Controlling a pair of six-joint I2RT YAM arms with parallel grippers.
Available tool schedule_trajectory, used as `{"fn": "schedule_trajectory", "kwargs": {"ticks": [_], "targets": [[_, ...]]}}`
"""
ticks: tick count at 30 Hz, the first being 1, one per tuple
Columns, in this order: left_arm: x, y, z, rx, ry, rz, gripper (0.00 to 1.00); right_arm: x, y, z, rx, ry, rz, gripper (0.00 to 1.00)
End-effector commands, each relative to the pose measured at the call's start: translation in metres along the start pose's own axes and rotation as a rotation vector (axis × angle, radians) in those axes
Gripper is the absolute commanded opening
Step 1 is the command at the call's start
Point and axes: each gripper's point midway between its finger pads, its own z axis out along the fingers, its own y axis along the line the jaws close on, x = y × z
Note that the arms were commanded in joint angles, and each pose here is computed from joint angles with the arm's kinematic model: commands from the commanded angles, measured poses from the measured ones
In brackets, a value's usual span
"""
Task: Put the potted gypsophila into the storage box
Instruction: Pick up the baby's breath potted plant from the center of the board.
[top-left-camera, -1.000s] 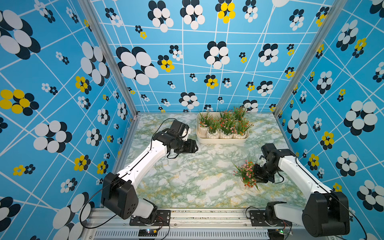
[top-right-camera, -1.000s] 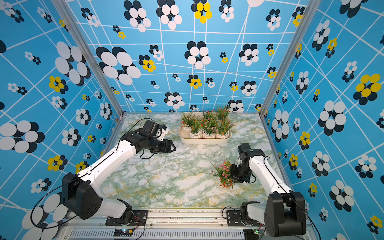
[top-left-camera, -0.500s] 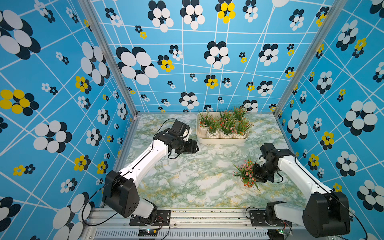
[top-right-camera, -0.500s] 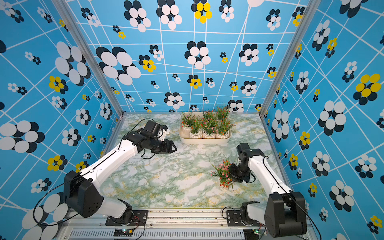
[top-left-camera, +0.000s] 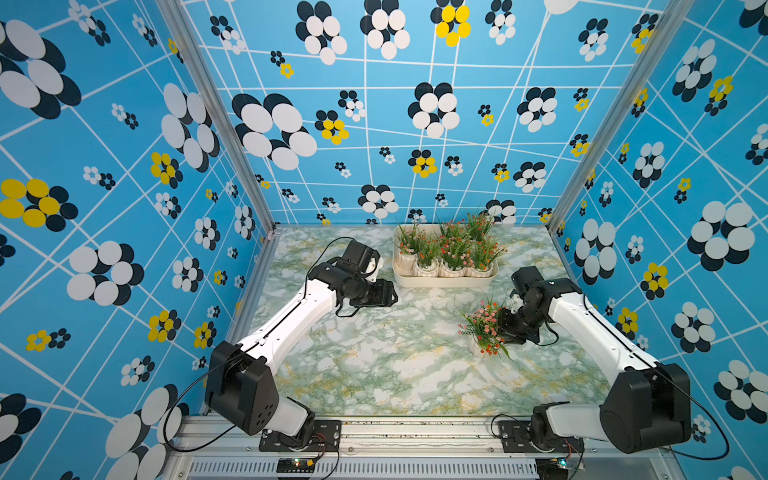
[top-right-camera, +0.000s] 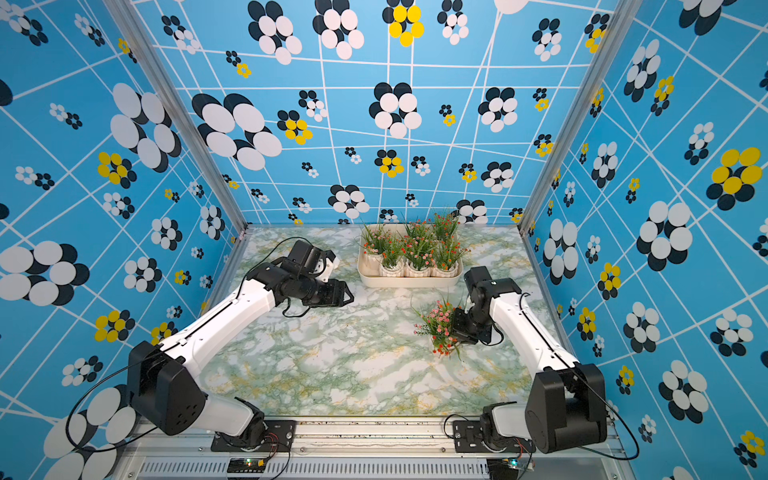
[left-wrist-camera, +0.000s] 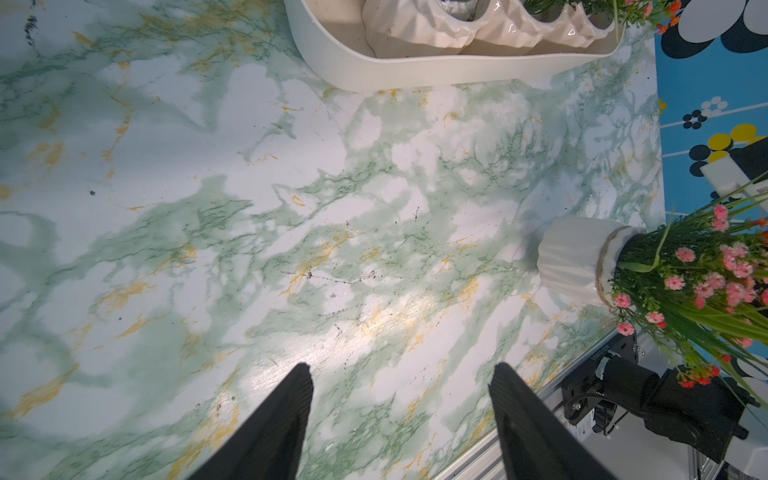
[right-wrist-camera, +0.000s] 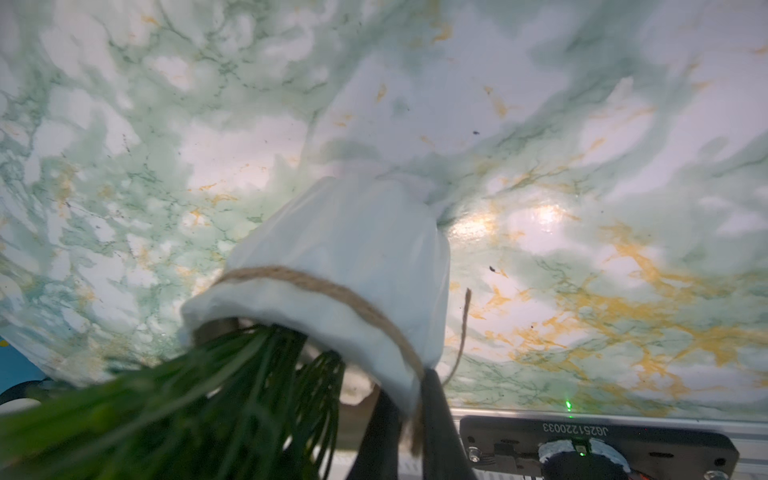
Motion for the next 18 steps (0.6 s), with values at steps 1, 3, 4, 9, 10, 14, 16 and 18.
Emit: {"fn": "schedule_trajectory", "kwargs": {"ticks": [1,3,4,9,10,14,16,18], "targets": [[-0.002,0.0,-0.001,0.023,-0.002,-0.016,0.71,-0.012,0.014,-0.013,-0.014,-0.015,-0.034,0.0],[-0.002,0.001,-0.003,0.024,-0.007,-0.019,0.71,-0.02,0.021,-0.018,-0.017,-0.023,-0.048,0.0],[-0.002,0.002,-0.004,0.024,-0.008,-0.023,0.71,-0.025,0.025,-0.02,-0.02,-0.028,-0.055,0.0],[-0.003,0.009,-0.01,0.018,-0.018,-0.035,0.71,-0.047,0.043,-0.032,-0.023,-0.046,-0.092,0.0],[-0.003,0.01,-0.011,0.018,-0.02,-0.039,0.71,-0.051,0.047,-0.034,-0.024,-0.047,-0.098,0.0],[-0.004,0.015,-0.013,0.016,-0.025,-0.049,0.71,-0.07,0.061,-0.046,-0.026,-0.069,-0.124,0.0],[-0.004,0.017,-0.013,0.015,-0.024,-0.056,0.71,-0.08,0.069,-0.054,-0.029,-0.081,-0.14,0.0],[-0.004,0.02,-0.013,0.015,-0.025,-0.06,0.71,-0.092,0.08,-0.064,-0.037,-0.102,-0.156,0.0]]}}
